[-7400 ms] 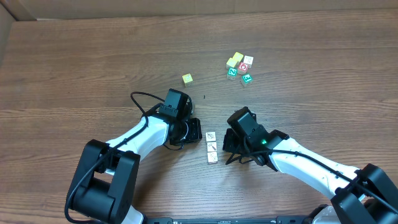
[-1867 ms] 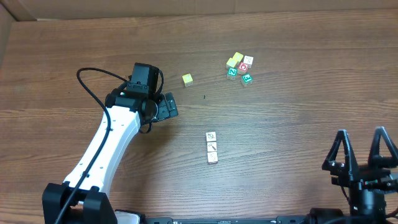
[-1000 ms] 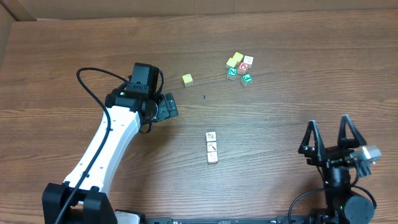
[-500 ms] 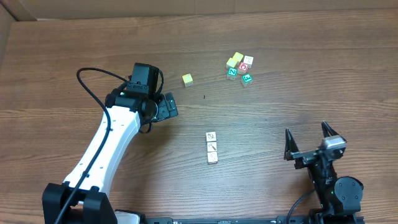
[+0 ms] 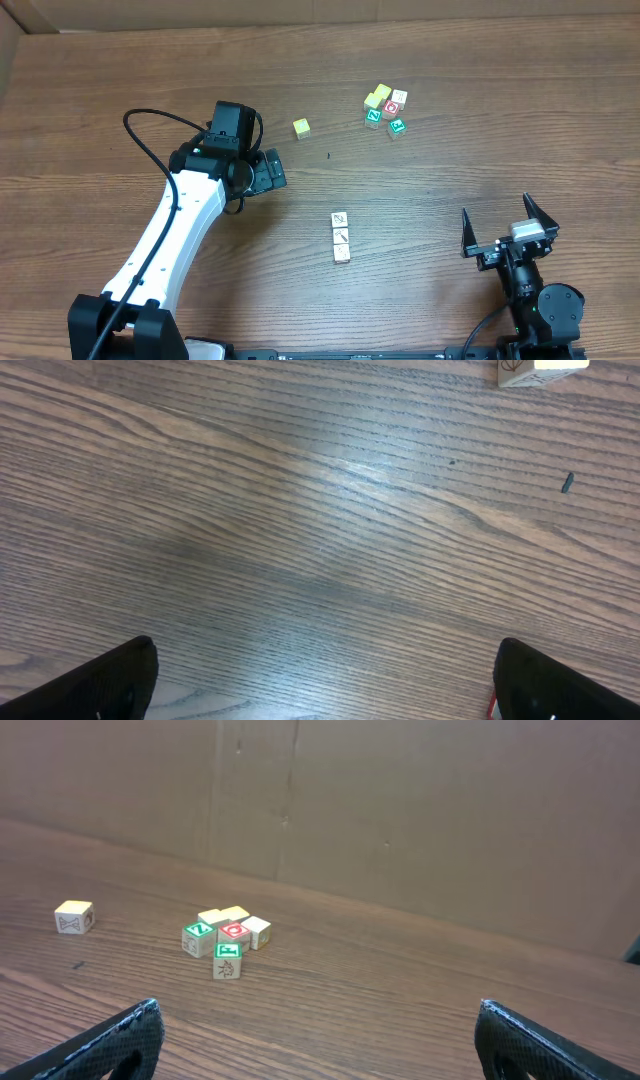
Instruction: Flip 3 blocks
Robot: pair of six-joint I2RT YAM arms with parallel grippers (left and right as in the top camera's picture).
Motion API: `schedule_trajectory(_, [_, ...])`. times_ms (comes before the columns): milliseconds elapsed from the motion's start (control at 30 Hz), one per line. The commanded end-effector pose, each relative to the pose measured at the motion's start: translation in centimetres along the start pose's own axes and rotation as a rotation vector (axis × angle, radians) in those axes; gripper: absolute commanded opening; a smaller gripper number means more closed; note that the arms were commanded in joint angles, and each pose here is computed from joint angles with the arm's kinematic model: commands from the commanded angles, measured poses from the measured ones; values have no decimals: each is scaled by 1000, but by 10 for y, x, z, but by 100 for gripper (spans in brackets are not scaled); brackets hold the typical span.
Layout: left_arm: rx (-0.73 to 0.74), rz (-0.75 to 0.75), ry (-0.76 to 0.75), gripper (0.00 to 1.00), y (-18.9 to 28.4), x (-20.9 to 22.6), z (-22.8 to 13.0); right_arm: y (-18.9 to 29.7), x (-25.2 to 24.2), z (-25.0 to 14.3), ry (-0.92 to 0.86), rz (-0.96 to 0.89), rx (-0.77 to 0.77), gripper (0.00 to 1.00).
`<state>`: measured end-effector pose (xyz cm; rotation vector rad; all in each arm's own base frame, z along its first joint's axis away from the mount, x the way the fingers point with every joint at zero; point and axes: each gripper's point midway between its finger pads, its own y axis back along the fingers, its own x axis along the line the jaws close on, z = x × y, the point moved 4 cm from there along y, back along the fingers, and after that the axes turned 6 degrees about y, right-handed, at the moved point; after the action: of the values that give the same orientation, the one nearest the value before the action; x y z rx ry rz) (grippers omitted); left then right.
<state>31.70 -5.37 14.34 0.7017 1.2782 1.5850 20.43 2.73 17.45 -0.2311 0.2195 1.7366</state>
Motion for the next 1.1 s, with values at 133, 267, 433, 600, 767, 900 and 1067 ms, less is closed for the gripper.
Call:
schedule_trajectory(133, [-22,5,-8,100,3,0,5,0,-9,-5,12,-48,13,100])
schedule_trajectory(267, [-22,5,-8,100,3,0,5,0,-9,-5,12,-48,13,100])
schedule_trajectory(433, [-22,4,-8,100,3,0,5,0,-9,-5,12,-48,13,100])
schedule_trajectory(600, [-22,5,-8,100,3,0,5,0,-9,-5,12,-48,13,100])
schedule_trajectory(767, [-22,4,-8,100,3,0,5,0,-9,-5,12,-48,13,100])
schedule_trajectory(900, [-27,3,-8,100,5,0,5,0,-9,-5,12,-48,13,100])
schedule_trajectory(1067, [-68,-29,-12,100,20,-3,7,0,-9,-5,12,-48,13,100])
